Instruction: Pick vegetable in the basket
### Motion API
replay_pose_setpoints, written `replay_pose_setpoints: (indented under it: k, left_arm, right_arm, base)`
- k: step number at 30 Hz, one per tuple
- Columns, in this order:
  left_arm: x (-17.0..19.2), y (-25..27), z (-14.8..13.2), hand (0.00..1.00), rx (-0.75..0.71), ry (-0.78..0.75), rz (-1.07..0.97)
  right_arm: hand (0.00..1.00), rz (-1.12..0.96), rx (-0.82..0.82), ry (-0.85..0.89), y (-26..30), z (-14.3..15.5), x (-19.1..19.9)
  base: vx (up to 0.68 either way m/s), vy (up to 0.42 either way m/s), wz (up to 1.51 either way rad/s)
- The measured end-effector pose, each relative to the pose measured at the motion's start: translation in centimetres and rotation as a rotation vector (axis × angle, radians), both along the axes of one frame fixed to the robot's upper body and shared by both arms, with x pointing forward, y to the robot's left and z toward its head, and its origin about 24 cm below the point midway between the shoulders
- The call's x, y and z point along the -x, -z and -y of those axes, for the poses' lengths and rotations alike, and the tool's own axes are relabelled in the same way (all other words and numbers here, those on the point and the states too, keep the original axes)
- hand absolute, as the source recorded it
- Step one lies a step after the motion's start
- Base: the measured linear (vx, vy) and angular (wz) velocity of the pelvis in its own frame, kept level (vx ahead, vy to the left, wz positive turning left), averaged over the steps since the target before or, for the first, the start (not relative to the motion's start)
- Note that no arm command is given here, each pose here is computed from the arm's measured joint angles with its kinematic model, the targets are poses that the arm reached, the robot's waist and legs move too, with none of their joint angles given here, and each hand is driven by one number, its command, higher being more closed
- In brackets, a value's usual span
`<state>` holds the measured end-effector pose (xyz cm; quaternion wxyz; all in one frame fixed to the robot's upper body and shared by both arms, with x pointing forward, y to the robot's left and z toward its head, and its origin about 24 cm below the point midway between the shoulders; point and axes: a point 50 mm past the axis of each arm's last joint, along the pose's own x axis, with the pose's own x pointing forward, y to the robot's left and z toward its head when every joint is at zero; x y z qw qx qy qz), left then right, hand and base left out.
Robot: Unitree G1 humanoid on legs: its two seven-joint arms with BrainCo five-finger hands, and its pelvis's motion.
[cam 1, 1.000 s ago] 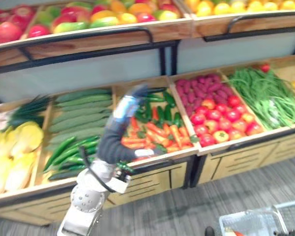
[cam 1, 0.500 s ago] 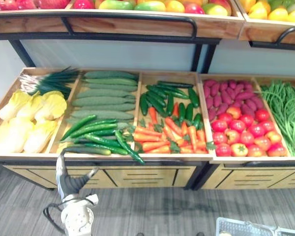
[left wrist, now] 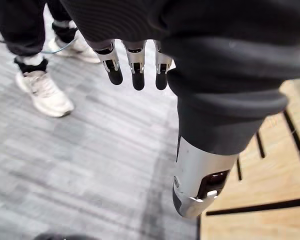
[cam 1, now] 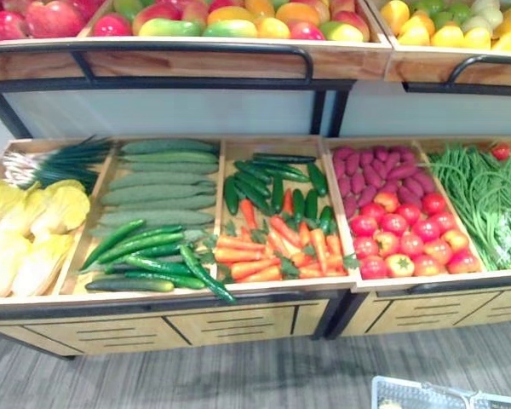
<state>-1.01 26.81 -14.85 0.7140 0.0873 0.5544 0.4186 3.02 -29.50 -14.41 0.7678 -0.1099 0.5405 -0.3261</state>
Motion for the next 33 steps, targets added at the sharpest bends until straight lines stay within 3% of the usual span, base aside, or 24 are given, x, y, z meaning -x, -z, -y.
replay_pose_setpoints:
  k: [11, 27, 33]
  left_arm:
    - [-2.8, 1.4, 2.7, 0.00, 0.218, 0.234, 0.015]
    - [-5.2, 1.6, 3.6, 0.00, 0.258, 0.363, 0.030]
    - [-9.0, 0.8, 2.6, 0.00, 0.203, 0.453, 0.093]
  right_arm:
    - [1.00, -0.021, -0.033, -0.101, 0.3, -0.6, -1.1]
    - [1.00, -0.026, -0.081, -0.118, 0.8, -1.7, -0.5]
    - [1.00, 0.171, -0.069, -0.244, -0.1, -3.8, -6.3]
  base:
    - [-0.02, -0.015, -0.15]
    - [-0.02, -0.011, -0.16]
    - [-0.30, 0.117, -1.56]
